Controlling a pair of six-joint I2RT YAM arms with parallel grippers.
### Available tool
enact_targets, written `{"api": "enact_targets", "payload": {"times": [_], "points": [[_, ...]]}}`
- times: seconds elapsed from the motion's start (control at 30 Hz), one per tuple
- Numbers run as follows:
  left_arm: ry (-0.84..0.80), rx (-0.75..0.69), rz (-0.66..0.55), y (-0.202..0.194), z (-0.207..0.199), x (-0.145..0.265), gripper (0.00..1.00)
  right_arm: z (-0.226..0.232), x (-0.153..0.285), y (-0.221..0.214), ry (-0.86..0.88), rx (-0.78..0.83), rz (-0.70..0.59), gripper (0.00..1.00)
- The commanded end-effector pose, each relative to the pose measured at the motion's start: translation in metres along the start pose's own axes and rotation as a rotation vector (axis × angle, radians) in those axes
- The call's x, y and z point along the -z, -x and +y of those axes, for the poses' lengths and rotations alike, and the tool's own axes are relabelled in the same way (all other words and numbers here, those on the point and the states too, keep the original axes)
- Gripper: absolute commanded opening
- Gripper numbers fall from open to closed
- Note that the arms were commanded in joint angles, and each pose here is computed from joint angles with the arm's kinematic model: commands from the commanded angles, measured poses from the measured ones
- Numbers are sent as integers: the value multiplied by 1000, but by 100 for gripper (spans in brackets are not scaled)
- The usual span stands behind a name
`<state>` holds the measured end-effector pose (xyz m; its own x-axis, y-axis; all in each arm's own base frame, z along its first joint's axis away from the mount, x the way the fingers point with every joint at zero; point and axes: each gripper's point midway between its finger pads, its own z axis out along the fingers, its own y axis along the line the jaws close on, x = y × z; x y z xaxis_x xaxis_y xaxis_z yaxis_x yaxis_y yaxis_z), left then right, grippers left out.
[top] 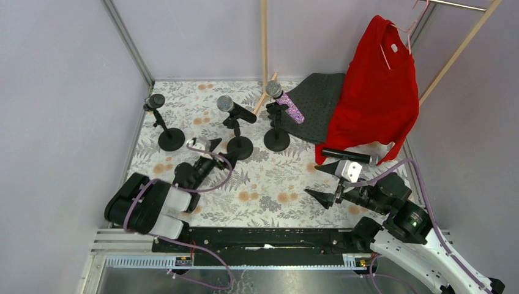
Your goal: Attach the microphones to the stand
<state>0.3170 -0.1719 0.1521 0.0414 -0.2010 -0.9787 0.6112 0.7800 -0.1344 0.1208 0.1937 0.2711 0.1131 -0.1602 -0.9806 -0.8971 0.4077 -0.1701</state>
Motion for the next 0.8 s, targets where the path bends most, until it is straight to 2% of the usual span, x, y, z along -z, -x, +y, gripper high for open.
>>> {"api": "enact_targets", "payload": {"times": [0.0, 0.17, 0.3, 0.47, 0.63, 0.77], "points": [[115, 132, -79, 19, 5, 26, 99, -27, 0, -1, -181, -110, -20, 79], [204, 272, 8, 12, 1, 46, 99, -54, 2, -17, -380, -258, 9, 83], [342, 369, 19, 23, 11, 61, 99, -67, 1, -28, -493, -392, 30, 99], [494, 448, 68, 45, 20, 80, 99, -86, 9, -47, -684, -548, 105, 100], [484, 478, 155, 68, 6, 82, 99, -107, 29, -61, -862, -520, 178, 100], [427, 442, 261, 74, -8, 80, 99, -115, 45, -56, -922, -478, 105, 100]]}}
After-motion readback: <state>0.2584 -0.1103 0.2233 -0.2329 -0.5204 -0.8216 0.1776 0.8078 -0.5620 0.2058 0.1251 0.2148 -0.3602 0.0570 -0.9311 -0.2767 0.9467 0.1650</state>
